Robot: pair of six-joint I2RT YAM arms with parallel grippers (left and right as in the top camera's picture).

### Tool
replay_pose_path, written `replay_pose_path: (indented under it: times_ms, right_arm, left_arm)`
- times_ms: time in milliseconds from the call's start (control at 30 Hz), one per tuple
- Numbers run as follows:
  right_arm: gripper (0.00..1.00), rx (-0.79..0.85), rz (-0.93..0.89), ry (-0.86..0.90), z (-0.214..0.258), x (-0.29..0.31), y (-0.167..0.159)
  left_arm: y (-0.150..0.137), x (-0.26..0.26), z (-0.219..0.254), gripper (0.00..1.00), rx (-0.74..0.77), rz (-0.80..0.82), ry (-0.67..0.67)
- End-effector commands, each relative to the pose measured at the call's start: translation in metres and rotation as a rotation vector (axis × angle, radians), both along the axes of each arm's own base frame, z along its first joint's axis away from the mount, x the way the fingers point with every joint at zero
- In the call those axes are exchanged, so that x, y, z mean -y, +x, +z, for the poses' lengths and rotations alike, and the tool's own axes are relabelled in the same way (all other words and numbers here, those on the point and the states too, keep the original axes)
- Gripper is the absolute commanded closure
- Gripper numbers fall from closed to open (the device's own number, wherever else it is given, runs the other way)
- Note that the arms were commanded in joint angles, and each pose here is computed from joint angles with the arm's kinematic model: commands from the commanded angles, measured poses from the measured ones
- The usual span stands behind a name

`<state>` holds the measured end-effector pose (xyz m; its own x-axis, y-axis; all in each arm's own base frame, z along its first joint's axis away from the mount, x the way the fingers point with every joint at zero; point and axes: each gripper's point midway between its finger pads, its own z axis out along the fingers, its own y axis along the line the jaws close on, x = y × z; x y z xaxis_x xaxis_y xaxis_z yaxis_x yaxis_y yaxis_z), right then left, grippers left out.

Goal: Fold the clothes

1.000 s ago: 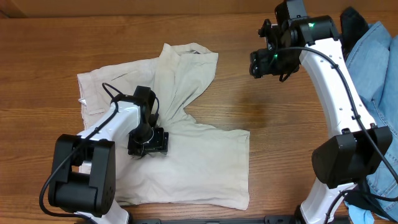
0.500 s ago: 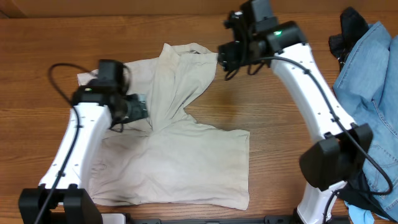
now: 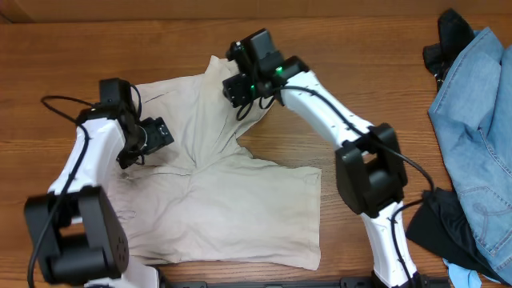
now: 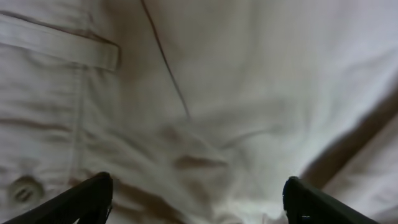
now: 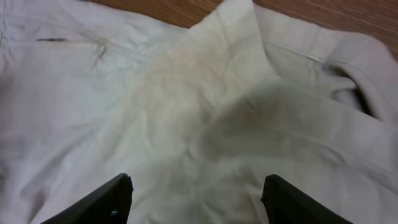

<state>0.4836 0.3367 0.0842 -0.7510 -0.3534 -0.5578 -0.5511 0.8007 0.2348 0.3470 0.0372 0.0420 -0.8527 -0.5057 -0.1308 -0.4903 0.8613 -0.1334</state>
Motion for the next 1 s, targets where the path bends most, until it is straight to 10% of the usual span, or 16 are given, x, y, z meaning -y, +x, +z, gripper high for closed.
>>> replay_pose_path:
  times_ms: [0, 967]
  right_arm:
    - [0.31, 0.017, -0.059, 0.036, 0.003, -0.005, 0.012]
    - [0.43, -0.021, -0.157, 0.015, -0.052, -0.006, 0.025]
  left_arm:
    - [-0.007, 0.010, -0.025, 0.10, -0.066, -0.028, -0.043]
    - [0.003, 0.020, -0.045, 0.06, -0.052, -0.121, -0.096]
